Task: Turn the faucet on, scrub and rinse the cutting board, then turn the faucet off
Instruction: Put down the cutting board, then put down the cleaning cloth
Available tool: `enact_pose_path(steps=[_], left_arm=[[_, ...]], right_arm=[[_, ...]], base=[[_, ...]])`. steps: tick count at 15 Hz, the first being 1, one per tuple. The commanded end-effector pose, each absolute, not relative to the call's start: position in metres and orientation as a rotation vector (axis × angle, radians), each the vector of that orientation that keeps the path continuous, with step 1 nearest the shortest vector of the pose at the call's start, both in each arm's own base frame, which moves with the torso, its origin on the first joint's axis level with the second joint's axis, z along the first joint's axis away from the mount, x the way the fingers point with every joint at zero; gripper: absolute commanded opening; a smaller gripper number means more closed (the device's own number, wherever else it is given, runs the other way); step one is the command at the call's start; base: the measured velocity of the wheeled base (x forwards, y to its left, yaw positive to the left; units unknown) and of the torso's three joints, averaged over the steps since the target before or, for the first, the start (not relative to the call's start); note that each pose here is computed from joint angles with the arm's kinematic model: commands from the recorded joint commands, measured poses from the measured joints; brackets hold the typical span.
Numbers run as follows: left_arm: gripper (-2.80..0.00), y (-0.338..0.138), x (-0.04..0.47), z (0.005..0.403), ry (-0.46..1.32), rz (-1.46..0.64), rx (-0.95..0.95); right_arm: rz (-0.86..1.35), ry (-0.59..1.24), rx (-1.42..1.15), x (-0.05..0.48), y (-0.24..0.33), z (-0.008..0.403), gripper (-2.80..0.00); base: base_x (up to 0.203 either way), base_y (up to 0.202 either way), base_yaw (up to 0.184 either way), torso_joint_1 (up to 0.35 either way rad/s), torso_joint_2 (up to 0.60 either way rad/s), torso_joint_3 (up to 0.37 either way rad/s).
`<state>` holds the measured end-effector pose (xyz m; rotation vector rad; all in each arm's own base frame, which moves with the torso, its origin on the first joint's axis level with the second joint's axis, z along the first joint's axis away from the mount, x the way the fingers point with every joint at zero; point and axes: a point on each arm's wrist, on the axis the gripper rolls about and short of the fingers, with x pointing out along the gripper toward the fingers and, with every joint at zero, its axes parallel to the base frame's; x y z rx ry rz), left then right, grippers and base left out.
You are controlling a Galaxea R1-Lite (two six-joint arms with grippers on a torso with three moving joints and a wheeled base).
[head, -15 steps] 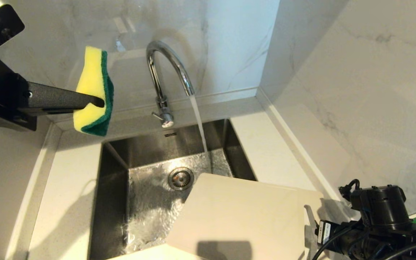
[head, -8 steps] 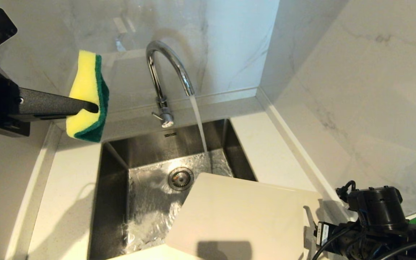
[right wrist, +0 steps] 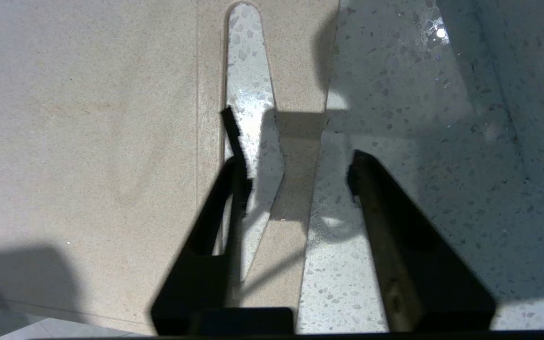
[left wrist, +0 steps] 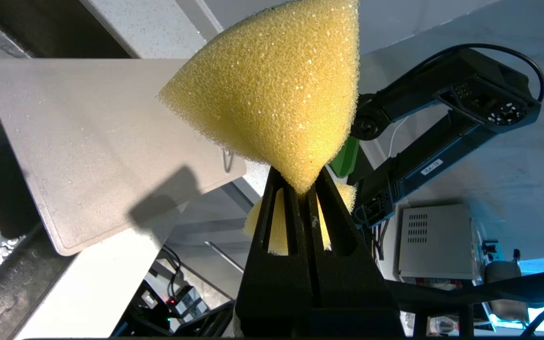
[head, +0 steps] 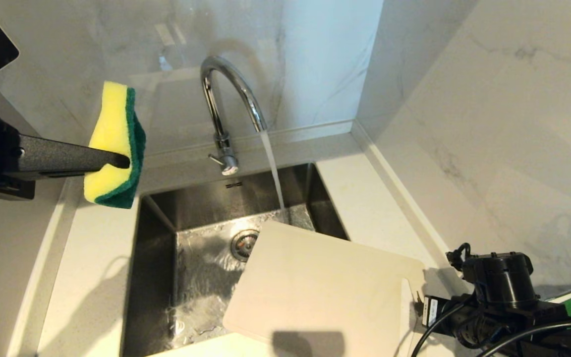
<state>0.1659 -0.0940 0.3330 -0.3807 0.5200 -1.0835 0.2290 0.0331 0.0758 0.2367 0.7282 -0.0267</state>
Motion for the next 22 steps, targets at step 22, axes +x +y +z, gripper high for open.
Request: enact_pose_path(steps=[22], left_arm=[[-2.80, -0.091, 0.154, 0.342, 0.477, -1.136, -0.375]], right_arm=[[0.201, 0.455, 0.152, 0.207, 0.091, 0.203, 0.00]], base=[[0.000, 0.000, 0.000, 0.000, 0.00, 0.000]])
